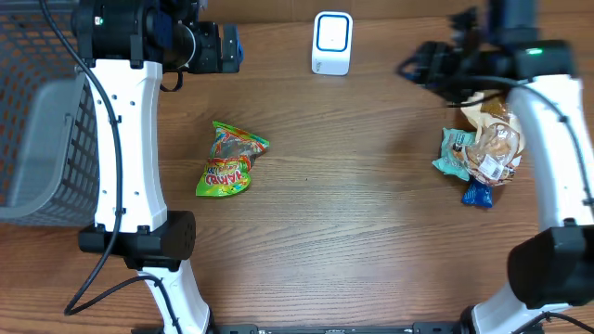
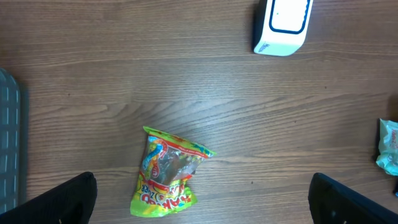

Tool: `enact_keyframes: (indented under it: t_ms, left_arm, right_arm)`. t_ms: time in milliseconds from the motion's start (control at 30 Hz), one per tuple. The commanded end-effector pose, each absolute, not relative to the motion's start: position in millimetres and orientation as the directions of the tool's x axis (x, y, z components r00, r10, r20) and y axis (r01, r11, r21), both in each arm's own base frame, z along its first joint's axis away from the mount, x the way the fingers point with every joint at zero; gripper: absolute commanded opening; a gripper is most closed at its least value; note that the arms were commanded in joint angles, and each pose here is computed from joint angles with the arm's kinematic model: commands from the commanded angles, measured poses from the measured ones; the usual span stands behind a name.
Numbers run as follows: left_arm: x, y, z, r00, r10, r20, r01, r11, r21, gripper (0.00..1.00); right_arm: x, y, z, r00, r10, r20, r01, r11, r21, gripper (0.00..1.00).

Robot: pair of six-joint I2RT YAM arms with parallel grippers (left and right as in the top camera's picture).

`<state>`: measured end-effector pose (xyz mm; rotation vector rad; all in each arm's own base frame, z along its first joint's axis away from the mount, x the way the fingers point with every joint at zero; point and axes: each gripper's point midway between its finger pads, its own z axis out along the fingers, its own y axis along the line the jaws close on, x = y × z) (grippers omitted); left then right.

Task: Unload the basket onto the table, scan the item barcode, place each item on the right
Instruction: 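Reach the right gripper to the Haribo gummy bag and grasp it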

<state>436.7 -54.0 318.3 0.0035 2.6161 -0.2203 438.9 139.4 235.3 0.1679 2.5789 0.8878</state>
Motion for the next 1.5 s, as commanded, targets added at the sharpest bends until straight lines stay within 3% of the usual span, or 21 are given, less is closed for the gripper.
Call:
enact_keyframes:
  t_ms: [0, 333, 767, 833, 933, 967, 1000, 1033, 1100, 1267, 1400, 1433, 1467]
  left_arm:
    - [439.1, -53.0, 320.0, -0.866, -0.056, -0.497, 0.031, 0.986, -0.166, 1.0]
    - [439.1, -53.0, 320.0, -0.866, -0.056, -0.497, 0.031, 0.986, -0.166, 1.0]
    - [439.1, -53.0, 320.0, -0.866, -0.056, -0.497, 0.031, 0.986, -0.166, 1.0]
    - [439.1, -53.0, 320.0, -0.866, -0.056, -0.497, 0.031, 0.986, -0.166, 1.0]
    - [439.1, -53.0, 320.0, -0.866, -0.056, -0.497, 0.031, 0.986, -0.166, 1.0]
    - [439.1, -53.0, 320.0, -0.866, -0.056, -0.497, 0.031, 0.986, -0.166, 1.0]
    - [439.1, -53.0, 320.0, -0.866, -0.056, -0.497, 0.031, 0.986, -0.166, 1.0]
    - [439.1, -53.0, 320.0, -0.866, -0.056, -0.497, 0.031, 0.986, -0.166, 1.0]
    - [439.1, -53.0, 320.0, -0.866, -0.056, -0.497, 0.031, 0.986, -0.166, 1.0]
    - [439.1, -53.0, 320.0, -0.866, -0.056, -0.497, 0.031, 0.986, -0.166, 1.0]
    - [439.1, -53.0, 320.0, -0.866, -0.056, -0.497, 0.031, 0.986, -0.166, 1.0]
    - [439.1, -53.0, 320.0, -0.866, -0.056, -0.497, 0.031, 0.986, -0.166, 1.0]
    - [439.1, -53.0, 320.0, -0.866, -0.056, -0.497, 0.031, 0.986, -0.166, 1.0]
  right_arm:
    - [435.5, 190.7, 209.9, -0.932, 0.249, -0.264, 0.027, 0.772, 0.635, 0.73]
    - [419.2, 325.9, 115.1, -0.979, 0.13, -0.155, -0.001, 0.763, 0.646, 0.73]
    - [389.6, 425.2, 33.1, -0.973, 0.023, -0.228, -0.127, 0.775, 0.619, 0.72]
    - [387.7, 431.4, 28.1, -0.968, 0.019, -0.249, -0.141, 0.782, 0.607, 0.67]
    - [390.1, 430.2, 23.8, -0.958, 0.027, -0.287, -0.148, 0.81, 0.568, 0.42]
    - [389.7, 430.0, 23.4, -0.958, 0.026, -0.286, -0.147, 0.811, 0.566, 0.38]
    - [388.3, 428.4, 21.8, -0.96, 0.024, -0.279, -0.142, 0.815, 0.561, 0.22]
    - [386.6, 426.4, 20.1, -0.963, 0.022, -0.269, -0.136, 0.82, 0.555, 0.13]
    - [383.2, 414.1, 15.9, -0.976, 0.021, -0.215, -0.101, 0.834, 0.543, 0.04]
    - [385.8, 367.3, 25.2, -0.994, 0.034, -0.106, -0.026, 0.854, 0.52, 0.04]
    - [375.0, 317.5, 50.5, -0.995, -0.098, -0.036, -0.102, 0.84, 0.534, 0.04]
    - [374.7, 307.1, 53.1, -0.992, -0.12, -0.039, -0.122, 0.844, 0.523, 0.06]
    - [374.7, 297.6, 55.8, -0.988, -0.145, -0.044, -0.147, 0.845, 0.514, 0.14]
